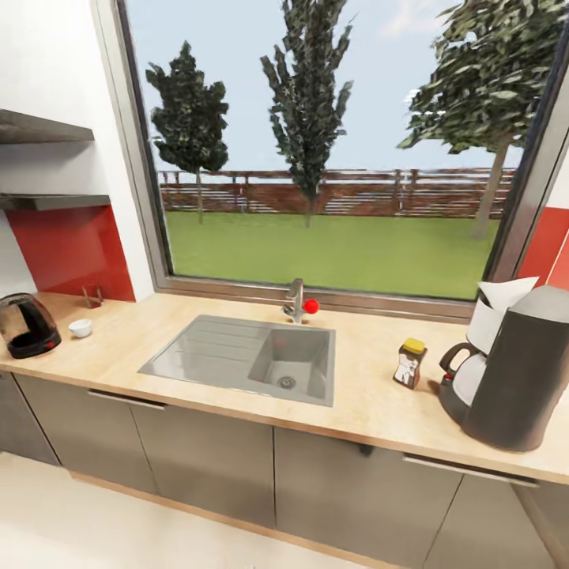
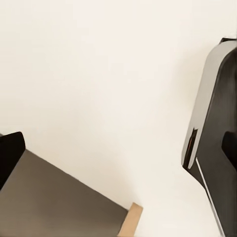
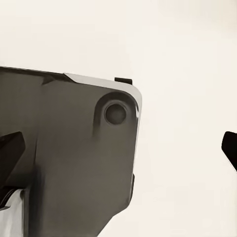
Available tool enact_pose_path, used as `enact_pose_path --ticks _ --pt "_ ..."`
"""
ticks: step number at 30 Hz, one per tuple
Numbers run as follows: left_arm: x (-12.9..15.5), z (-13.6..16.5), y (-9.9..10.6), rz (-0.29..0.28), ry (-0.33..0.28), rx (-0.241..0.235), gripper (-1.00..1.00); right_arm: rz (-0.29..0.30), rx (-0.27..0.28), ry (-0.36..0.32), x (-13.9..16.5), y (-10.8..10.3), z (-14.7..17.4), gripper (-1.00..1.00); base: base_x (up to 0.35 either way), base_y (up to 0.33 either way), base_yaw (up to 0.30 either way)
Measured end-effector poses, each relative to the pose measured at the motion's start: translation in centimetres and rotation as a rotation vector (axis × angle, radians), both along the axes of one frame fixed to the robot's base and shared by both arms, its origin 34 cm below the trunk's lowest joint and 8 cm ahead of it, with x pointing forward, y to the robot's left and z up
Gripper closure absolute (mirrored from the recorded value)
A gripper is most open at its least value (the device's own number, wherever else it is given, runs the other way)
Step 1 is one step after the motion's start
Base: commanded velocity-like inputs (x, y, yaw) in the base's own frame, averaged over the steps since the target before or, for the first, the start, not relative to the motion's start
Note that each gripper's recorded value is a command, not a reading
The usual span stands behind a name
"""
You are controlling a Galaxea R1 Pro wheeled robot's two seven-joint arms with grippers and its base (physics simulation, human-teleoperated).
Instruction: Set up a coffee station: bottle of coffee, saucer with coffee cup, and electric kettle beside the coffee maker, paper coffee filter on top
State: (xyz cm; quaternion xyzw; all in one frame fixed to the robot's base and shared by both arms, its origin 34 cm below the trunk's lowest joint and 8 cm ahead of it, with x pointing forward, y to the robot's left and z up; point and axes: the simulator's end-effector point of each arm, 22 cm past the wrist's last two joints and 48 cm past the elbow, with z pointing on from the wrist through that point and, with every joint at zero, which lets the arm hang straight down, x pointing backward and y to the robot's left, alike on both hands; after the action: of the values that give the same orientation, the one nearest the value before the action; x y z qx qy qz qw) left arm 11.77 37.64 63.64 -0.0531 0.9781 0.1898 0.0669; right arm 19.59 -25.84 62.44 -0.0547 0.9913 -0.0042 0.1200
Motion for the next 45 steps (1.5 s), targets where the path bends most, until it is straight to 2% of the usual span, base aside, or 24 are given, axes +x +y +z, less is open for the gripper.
enact_pose_path --ticks 6,8,21,38,45 --pt "0.4 -0.1 -0.3 -0.001 -0.008 -0.008 -1.00 0.000 0.001 0.000 0.0 0.0 0.0 -1.00 0.000 0.000 0.279" --pt "0.5 -0.2 -1.0 -0.022 -0.006 -0.019 -1.00 0.000 0.001 0.000 0.0 0.0 0.0 -1.00 0.000 0.000 0.279" --pt "1.7 -0.3 -1.8 -0.023 -0.032 -0.035 -1.00 -0.001 -0.007 -0.001 0.0 -0.6 0.0 -1.00 0.000 0.000 0.279" --pt "2.0 -0.4 -2.4 -0.024 -0.039 -0.045 -1.00 0.000 -0.010 0.000 0.0 -0.8 0.0 -1.00 0.001 0.000 0.279" --pt "2.0 -0.4 -2.4 -0.021 -0.042 -0.045 -1.00 0.001 -0.011 -0.002 0.0 -0.8 0.0 -1.00 0.172 0.070 0.279"
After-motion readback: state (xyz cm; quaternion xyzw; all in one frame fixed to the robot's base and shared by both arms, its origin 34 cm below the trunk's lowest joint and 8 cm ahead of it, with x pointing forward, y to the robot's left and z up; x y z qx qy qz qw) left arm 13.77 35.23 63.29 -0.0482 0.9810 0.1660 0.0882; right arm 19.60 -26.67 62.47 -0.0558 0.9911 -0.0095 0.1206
